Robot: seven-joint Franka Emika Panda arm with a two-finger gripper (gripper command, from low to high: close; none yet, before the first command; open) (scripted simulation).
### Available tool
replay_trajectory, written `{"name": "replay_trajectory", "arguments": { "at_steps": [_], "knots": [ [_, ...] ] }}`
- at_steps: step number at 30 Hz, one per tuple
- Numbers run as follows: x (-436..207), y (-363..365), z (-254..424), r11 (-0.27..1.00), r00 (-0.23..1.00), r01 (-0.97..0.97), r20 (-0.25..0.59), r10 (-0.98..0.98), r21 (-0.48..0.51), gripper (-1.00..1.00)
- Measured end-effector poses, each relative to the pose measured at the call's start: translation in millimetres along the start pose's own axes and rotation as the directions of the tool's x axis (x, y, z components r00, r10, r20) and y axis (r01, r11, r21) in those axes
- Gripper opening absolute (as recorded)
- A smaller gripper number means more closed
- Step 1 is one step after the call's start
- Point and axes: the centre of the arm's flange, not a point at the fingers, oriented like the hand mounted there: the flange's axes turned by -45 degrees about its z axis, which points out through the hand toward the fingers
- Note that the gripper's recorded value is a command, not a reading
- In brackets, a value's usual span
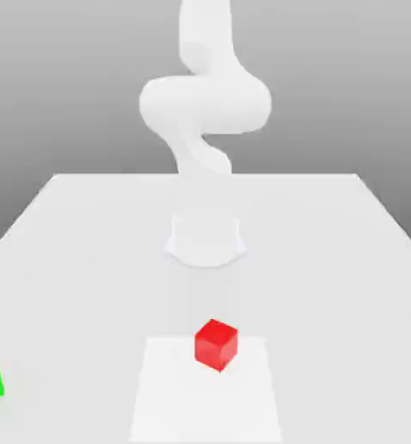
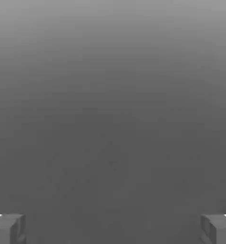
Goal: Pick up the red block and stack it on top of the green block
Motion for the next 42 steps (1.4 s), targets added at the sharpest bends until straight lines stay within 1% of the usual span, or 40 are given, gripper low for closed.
{"name": "replay_trajectory", "arguments": {
  "at_steps": [4,9,13,17,19,24,25,32,39,42],
  "knots": [
    [-38,-4,99,0.994,0.984,-0.100,0.146,0.104,-0.034,0.00],
    [-111,-3,201,0.970,0.920,-0.214,0.311,0.239,-0.111,0.00],
    [-191,1,266,0.934,0.831,-0.294,0.429,0.355,-0.203,0.00],
    [-291,6,314,0.876,0.700,-0.354,0.528,0.480,-0.327,0.00],
    [-320,8,332,0.860,0.667,-0.365,0.543,0.510,-0.358,0.00],
    [-356,9,364,0.856,0.657,-0.366,0.550,0.516,-0.365,0.00],
    [-361,9,369,0.856,0.657,-0.366,0.550,0.515,-0.365,-1.00],
    [-361,9,369,0.856,0.658,-0.366,0.549,0.516,-0.365,-1.00],
    [-325,6,328,0.857,0.659,-0.364,0.550,0.513,-0.364,-1.00],
    [-297,47,333,0.813,0.621,-0.424,0.526,0.582,-0.399,-1.00]
  ]
}}
